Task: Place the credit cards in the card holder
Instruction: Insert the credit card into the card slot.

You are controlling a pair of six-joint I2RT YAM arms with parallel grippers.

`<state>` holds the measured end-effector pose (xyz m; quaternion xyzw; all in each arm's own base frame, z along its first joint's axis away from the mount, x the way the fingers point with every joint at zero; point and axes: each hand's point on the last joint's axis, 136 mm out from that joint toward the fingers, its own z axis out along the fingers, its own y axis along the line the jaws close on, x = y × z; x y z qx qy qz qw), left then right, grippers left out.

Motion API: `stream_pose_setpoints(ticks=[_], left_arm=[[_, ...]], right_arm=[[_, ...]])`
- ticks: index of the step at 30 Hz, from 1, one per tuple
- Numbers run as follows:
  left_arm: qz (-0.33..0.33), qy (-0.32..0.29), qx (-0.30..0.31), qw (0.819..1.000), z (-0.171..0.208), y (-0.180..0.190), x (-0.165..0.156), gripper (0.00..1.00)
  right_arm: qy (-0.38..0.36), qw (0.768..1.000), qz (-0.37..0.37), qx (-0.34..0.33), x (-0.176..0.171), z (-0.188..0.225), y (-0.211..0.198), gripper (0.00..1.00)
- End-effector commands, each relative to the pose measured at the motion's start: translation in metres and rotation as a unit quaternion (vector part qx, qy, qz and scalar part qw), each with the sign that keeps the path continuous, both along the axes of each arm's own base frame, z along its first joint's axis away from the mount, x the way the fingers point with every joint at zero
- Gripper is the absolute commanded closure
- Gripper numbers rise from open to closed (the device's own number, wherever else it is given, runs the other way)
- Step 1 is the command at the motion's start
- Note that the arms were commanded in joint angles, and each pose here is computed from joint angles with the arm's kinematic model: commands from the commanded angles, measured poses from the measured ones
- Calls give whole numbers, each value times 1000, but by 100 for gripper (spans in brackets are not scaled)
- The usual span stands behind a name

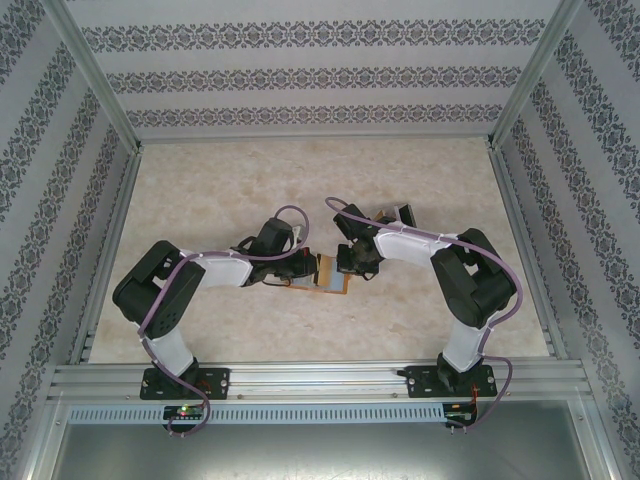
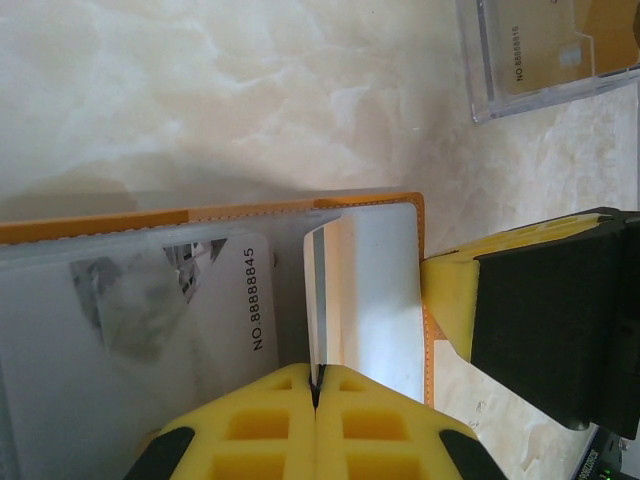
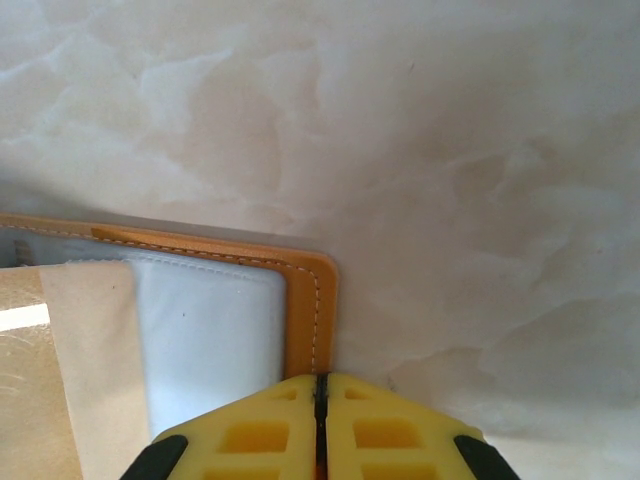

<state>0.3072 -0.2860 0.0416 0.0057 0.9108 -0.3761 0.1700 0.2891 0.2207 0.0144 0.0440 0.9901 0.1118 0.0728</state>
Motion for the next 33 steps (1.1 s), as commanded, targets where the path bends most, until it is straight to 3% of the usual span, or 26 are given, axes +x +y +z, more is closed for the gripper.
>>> stream_pose_setpoints(ticks=[1, 6, 19, 23, 25, 33], left_arm=[[-7, 18, 27, 999, -14, 5, -11, 100], [-4, 35, 7, 999, -17, -3, -15, 97], [-16, 59, 44, 997, -27, -15, -23, 87], [0, 64, 69, 996, -30, -6, -24, 83], [9, 61, 81, 995, -28, 0, -23, 75], [11, 61, 89, 994, -20, 4, -25, 70]], right_arm=[[24, 1000, -3, -7, -6, -22, -1, 91], [24, 1000, -5, -2, -5, -22, 0, 92], [25, 999, -19, 29, -5, -22, 4, 92], [23, 999, -27, 23, -5, -21, 0, 92], [24, 999, -28, 20, -7, -22, -3, 92], [27, 999, -29, 18, -9, -23, -7, 92]])
